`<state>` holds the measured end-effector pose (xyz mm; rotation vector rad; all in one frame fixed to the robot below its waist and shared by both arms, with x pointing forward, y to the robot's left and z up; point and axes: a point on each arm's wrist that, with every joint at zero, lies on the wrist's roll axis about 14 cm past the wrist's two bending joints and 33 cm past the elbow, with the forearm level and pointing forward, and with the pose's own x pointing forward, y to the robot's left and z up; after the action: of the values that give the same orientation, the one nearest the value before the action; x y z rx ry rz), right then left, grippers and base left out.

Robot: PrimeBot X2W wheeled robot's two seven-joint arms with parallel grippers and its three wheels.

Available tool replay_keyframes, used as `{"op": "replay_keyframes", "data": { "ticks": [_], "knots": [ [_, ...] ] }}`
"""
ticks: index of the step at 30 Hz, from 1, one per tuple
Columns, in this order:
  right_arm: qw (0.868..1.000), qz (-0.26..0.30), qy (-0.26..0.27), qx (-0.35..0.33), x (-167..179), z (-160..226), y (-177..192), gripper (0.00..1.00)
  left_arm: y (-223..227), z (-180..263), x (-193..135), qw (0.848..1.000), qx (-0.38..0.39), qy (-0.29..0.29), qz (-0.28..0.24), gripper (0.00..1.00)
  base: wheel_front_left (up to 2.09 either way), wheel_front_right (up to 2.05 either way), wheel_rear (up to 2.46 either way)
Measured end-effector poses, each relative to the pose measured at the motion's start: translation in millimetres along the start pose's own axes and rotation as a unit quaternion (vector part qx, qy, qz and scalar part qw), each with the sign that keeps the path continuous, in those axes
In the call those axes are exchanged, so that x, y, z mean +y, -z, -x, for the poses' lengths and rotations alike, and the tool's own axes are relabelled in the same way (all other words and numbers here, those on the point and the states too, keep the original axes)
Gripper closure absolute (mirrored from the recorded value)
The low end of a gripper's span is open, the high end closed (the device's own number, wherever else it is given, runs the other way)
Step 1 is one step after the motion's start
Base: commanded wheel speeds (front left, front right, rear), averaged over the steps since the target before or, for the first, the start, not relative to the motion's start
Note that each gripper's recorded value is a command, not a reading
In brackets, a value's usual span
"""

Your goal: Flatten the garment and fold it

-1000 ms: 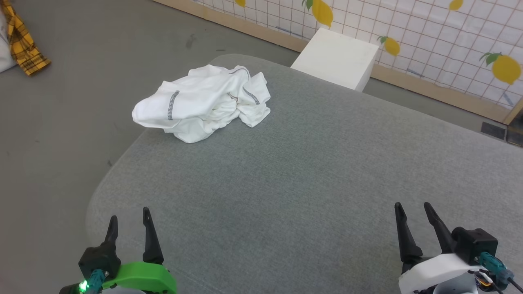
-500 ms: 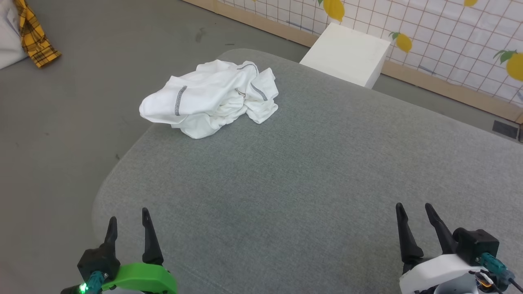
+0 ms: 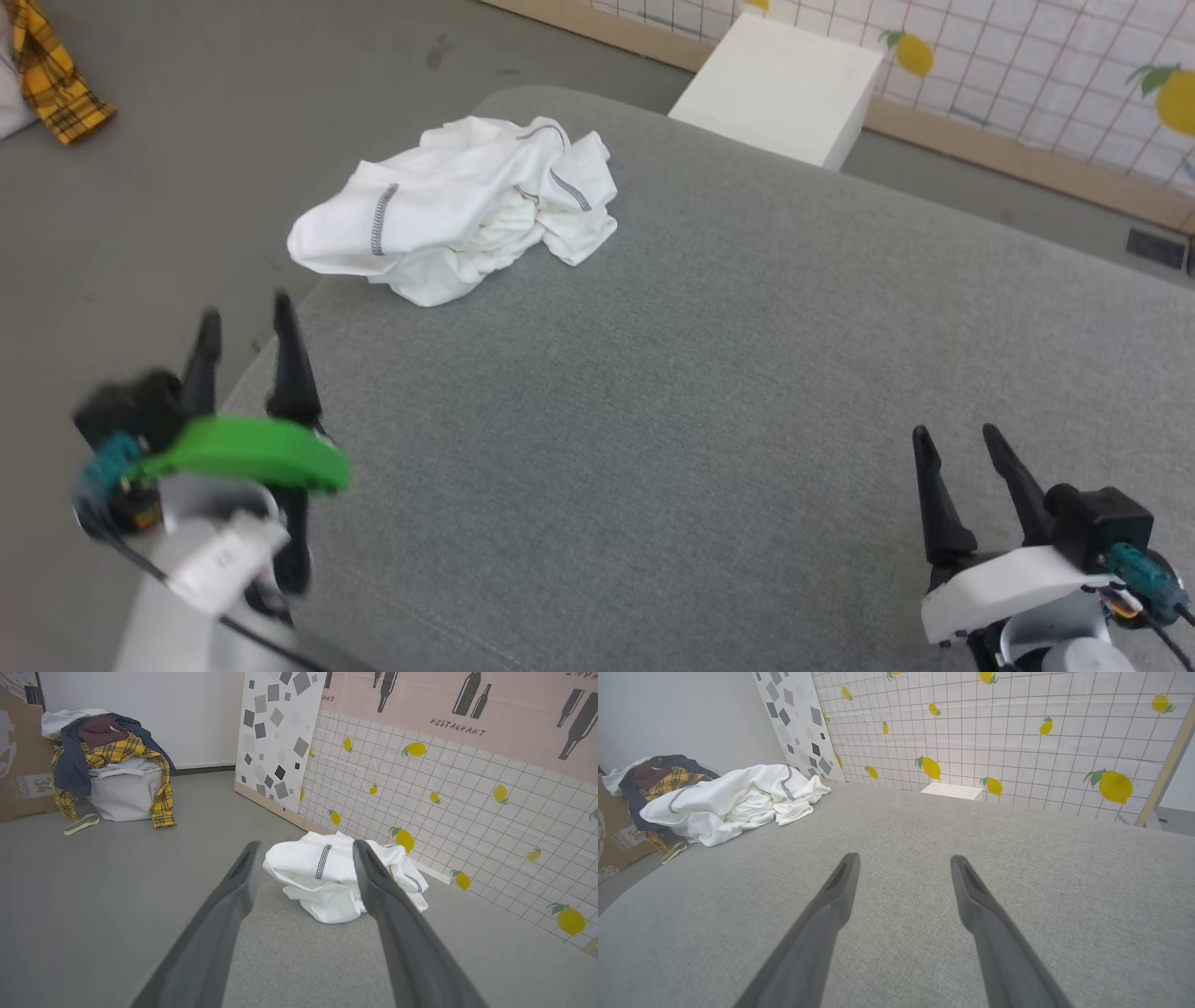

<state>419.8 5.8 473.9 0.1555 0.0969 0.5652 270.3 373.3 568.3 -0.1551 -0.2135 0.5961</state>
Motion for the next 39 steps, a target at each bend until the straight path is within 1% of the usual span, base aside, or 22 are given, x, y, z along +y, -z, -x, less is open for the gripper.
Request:
{"op": "replay_keyframes", "data": {
  "ticks": [4,7,14,16,18,22,26,27,30,33,36,37,38,39],
  "knots": [
    [1.000,0.015,0.009,0.004,-10.6,-5.9,-2.6,0.00,-23.5,-45.5,-5.5,1.000,-0.007,0.013,0.013,0.00,0.00,0.00,0.00],
    [0.999,0.026,0.018,0.012,-20.0,-8.7,-1.5,0.00,-23.4,-76.5,-6.0,0.999,0.028,0.016,0.019,0.00,0.00,0.00,0.00],
    [0.997,0.042,0.059,0.035,-63.3,-11.3,7.8,0.00,14.0,-132.6,-14.9,0.990,0.144,0.010,0.009,0.00,0.00,0.00,0.00],
    [0.995,0.047,0.080,0.041,-83.2,-9.1,11.1,0.00,34.4,-143.8,-20.1,0.982,0.188,0.009,0.005,0.00,0.00,0.00,0.00],
    [0.993,0.051,0.099,0.048,-101.4,-6.0,15.6,0.00,55.6,-150.4,-20.5,0.973,0.230,0.003,-0.012,0.00,0.00,0.00,0.00],
    [0.987,0.058,0.136,0.066,-135.0,2.5,27.8,0.00,96.0,-161.1,-16.6,0.950,0.309,-0.014,-0.041,0.00,0.00,0.00,0.00],
    [0.981,0.058,0.161,0.090,-157.1,13.2,45.2,0.00,143.7,-157.2,-16.7,0.915,0.398,-0.027,-0.065,0.00,0.00,0.00,0.00],
    [0.980,0.057,0.165,0.095,-160.0,15.3,48.9,0.00,152.0,-155.7,-16.4,0.908,0.412,-0.030,-0.069,0.00,0.00,0.00,0.00],
    [0.976,0.055,0.176,0.112,-169.3,22.2,62.3,0.00,186.6,-141.3,-12.8,0.873,0.479,-0.043,-0.077,0.00,0.00,0.00,0.00],
    [0.974,0.055,0.184,0.116,-175.8,24.6,67.2,0.00,212.3,-126.4,-13.3,0.845,0.527,-0.048,-0.073,0.00,0.00,0.00,0.00],
    [0.974,0.054,0.187,0.117,-179.4,25.0,69.7,0.00,226.2,-116.9,-14.0,0.826,0.557,-0.053,-0.064,0.00,0.00,0.00,0.00],
    [0.974,0.053,0.188,0.117,-180.2,25.0,70.4,0.00,227.2,-117.5,-15.0,0.827,0.557,-0.052,-0.059,0.52,0.00,0.00,0.00],
    [0.974,0.054,0.188,0.117,-180.5,24.7,70.6,0.00,226.7,-119.8,-16.2,0.831,0.551,-0.050,-0.058,1.00,0.00,0.00,0.00],
    [0.974,0.054,0.188,0.116,-180.5,24.2,70.6,0.00,226.0,-121.9,-17.5,0.836,0.544,-0.044,-0.060,1.00,0.00,0.00,0.00]
  ]
}}
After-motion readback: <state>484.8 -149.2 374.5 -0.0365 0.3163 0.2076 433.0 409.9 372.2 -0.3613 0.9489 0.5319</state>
